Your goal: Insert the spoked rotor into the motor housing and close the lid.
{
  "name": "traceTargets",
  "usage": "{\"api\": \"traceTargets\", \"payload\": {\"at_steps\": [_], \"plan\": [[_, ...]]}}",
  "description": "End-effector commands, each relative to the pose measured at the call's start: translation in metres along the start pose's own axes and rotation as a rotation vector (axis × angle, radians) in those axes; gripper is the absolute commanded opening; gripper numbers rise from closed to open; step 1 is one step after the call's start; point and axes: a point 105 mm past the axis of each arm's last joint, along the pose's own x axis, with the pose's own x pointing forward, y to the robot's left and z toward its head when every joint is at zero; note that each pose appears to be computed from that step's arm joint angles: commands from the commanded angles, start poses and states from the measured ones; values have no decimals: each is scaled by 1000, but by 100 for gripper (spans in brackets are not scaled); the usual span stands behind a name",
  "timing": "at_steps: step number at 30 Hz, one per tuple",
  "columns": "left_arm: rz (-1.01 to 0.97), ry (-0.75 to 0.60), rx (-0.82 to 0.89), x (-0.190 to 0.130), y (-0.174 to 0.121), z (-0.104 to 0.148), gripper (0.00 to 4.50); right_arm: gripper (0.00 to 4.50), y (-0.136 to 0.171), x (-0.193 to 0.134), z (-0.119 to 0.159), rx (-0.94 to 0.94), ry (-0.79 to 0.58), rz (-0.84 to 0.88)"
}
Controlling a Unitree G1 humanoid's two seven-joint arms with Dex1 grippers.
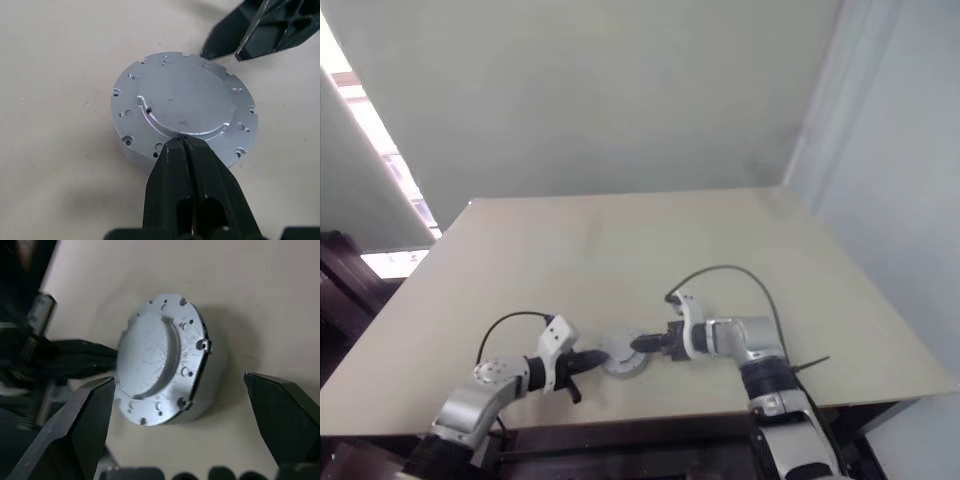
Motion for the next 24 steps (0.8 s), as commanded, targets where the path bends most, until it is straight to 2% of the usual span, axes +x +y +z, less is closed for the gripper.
{"api": "traceTargets", "payload": {"at_steps": [1,12,24], "plan": [[-4,58,-11,2,-3,-14,0,449,5,2,19,66,-91,50],[6,62,-12,-4,-2,-14,0,449,-11,18,6,243,-104,57],[17,66,-16,-8,-2,-15,0,449,27,46,-14,229,24,192]]}}
